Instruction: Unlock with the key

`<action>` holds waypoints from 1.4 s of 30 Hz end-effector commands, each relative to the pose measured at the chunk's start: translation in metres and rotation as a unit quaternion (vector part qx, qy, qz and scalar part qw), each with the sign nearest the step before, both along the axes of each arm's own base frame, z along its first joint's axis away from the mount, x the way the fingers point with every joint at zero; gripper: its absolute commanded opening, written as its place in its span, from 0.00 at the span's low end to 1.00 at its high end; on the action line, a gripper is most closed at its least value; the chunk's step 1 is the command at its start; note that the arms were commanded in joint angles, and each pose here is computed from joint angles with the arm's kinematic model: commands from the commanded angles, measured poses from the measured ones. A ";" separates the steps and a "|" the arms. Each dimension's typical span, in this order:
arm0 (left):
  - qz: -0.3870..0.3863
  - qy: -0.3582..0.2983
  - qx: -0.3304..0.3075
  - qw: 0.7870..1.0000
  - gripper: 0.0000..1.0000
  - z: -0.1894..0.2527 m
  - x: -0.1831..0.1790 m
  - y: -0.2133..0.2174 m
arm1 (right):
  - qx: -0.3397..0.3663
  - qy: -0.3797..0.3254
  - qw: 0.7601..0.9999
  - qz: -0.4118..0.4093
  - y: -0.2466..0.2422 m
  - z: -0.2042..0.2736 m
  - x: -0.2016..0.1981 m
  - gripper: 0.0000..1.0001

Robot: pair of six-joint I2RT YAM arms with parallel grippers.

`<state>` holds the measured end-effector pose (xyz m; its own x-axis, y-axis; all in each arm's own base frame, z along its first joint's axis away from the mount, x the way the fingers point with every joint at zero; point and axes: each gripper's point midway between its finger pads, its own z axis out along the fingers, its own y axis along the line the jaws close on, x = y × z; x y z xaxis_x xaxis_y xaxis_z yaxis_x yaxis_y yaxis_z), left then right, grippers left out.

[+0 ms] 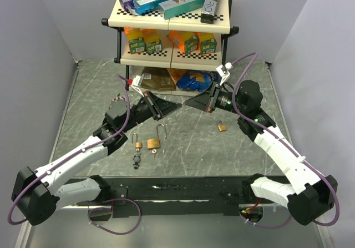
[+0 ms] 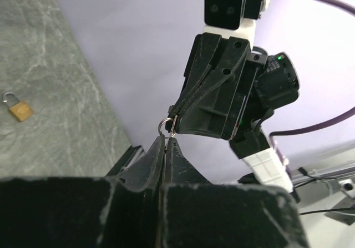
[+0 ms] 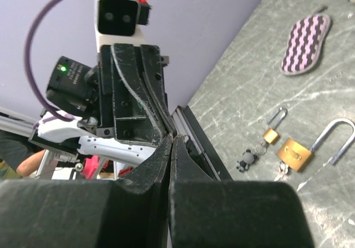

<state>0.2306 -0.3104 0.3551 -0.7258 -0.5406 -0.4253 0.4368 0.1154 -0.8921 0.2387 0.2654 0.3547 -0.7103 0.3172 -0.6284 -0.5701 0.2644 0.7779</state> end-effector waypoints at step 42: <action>-0.373 -0.101 0.190 0.903 0.01 -0.024 -0.107 0.009 | -0.136 -0.039 0.935 0.325 0.009 -0.040 -0.114 0.33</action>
<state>0.1266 -0.3010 0.3092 -0.7596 0.2873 -0.5835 0.6252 0.0753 -0.7768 0.1329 0.2717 0.3135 -0.6634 -0.3251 -0.6740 -0.7295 0.0806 0.6792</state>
